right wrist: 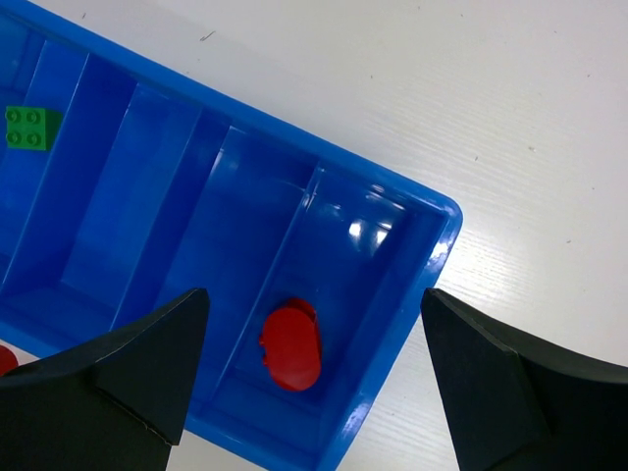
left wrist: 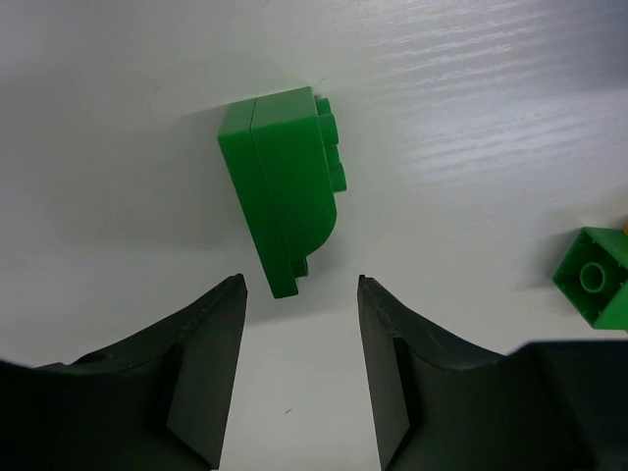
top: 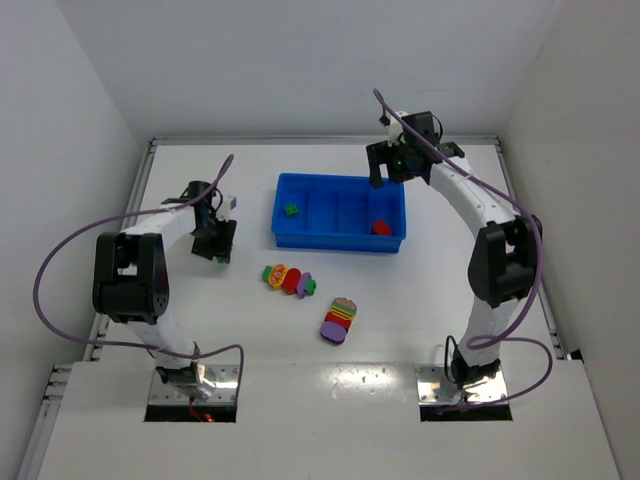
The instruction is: Sort the legos into containers by color
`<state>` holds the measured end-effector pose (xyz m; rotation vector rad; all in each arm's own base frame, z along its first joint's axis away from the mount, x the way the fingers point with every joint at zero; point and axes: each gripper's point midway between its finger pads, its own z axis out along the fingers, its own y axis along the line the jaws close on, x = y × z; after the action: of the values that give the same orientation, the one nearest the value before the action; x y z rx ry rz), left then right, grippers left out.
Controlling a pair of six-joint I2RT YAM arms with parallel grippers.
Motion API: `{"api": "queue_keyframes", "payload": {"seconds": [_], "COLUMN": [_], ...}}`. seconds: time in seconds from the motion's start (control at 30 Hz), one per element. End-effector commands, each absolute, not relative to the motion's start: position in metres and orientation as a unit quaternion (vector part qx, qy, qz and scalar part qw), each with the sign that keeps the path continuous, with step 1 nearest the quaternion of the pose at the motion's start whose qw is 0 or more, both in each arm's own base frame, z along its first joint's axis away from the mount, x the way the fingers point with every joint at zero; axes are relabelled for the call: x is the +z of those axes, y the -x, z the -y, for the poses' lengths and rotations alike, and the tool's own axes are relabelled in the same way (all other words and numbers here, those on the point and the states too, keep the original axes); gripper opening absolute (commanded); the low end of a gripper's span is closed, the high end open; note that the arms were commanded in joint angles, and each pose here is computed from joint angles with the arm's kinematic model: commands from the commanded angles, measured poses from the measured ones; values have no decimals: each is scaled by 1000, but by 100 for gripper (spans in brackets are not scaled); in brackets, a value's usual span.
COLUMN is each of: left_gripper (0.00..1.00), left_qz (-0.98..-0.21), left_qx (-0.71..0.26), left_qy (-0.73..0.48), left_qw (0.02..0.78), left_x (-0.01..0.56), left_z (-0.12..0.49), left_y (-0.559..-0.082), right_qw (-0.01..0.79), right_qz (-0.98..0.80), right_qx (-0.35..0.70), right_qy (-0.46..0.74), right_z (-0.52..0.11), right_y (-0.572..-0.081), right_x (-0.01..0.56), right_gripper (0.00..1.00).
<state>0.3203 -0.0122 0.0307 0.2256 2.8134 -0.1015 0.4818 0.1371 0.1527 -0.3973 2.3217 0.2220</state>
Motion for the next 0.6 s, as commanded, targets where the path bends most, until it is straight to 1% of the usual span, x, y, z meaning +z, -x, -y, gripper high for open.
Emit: {"api": "queue_keyframes", "payload": {"seconds": [0.0,0.1,0.23,0.27,0.4,0.57], "left_gripper": [55,53,48,48,47,42], "left_qz": [-982,-981,-983,-981,-982,-983], "left_qx": [-45,-45,-41,-40,-36,-30], "left_qy": [-61,-61,-60,-61,-60,-63], "left_qw": [172,177,171,181,175,171], "left_x": [28,26,19,22,15,10], "left_z": [14,14,12,12,10,8], "left_y": [-329,-333,-334,-340,-340,-341], "right_qw": [399,399,399,399,399,398], "right_qz": [-901,-901,-901,-901,-901,-902], "right_qx": [84,84,84,84,84,84], "right_qy": [147,147,147,147,147,147], "right_z": [-130,-130,-131,-131,-132,-133], "right_y": [-488,-488,-491,-491,-495,-497], "right_x": [165,165,165,165,162,161], "right_gripper": [89,89,89,89,89,89]}}
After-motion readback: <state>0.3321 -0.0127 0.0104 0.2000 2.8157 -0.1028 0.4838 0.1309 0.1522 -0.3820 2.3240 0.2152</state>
